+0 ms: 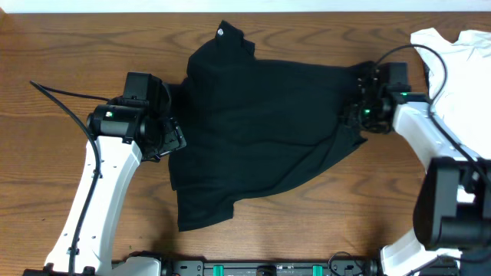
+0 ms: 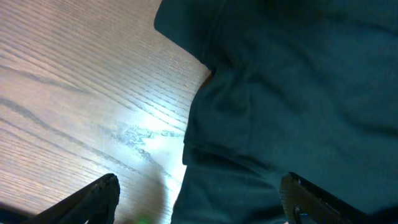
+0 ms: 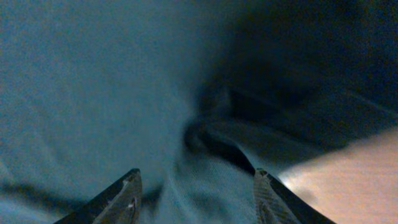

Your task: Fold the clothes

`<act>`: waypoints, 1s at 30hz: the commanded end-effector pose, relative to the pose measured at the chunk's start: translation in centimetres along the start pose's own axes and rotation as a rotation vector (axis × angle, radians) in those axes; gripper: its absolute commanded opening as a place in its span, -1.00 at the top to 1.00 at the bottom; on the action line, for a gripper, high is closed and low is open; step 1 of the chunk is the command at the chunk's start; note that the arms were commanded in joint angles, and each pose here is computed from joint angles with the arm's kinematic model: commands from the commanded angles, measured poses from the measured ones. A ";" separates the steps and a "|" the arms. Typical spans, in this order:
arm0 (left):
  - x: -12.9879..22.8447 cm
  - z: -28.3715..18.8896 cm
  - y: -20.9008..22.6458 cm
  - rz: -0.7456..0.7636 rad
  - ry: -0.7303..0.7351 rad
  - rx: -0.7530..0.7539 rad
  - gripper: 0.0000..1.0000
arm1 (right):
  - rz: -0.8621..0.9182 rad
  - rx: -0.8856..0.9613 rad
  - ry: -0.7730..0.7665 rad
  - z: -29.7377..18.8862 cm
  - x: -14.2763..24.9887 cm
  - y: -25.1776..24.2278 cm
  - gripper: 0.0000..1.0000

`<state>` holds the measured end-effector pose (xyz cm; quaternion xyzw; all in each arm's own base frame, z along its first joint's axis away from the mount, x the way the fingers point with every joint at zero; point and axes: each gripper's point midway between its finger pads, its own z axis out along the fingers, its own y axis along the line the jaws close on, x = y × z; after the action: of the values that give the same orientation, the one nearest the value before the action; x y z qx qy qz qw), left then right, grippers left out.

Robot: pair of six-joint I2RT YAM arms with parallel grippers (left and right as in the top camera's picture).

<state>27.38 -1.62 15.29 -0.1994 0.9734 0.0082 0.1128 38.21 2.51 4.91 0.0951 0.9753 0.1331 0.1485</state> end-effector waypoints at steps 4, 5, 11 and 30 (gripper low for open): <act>-0.5 -0.2 -0.1 -0.002 -0.021 0.002 -0.71 | -0.069 0.007 -0.002 -4.6 0.4 -2.1 -0.14; -0.6 -0.2 -0.2 -0.011 -0.024 0.004 -0.81 | -0.065 0.012 0.015 -4.7 0.8 -2.7 -0.14; -1.3 -0.2 -0.5 -0.031 -0.050 0.019 -0.87 | -0.036 0.014 0.081 -4.4 2.8 -4.3 -0.05; -1.2 -0.1 -0.5 -0.029 -0.049 0.018 -0.93 | -0.280 -0.117 -0.033 -0.1 3.7 -2.9 -0.15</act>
<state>28.53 -1.74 15.57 -0.2058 0.9692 0.0001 0.1357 34.48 -0.38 3.54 -0.0174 0.9722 0.1502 0.1788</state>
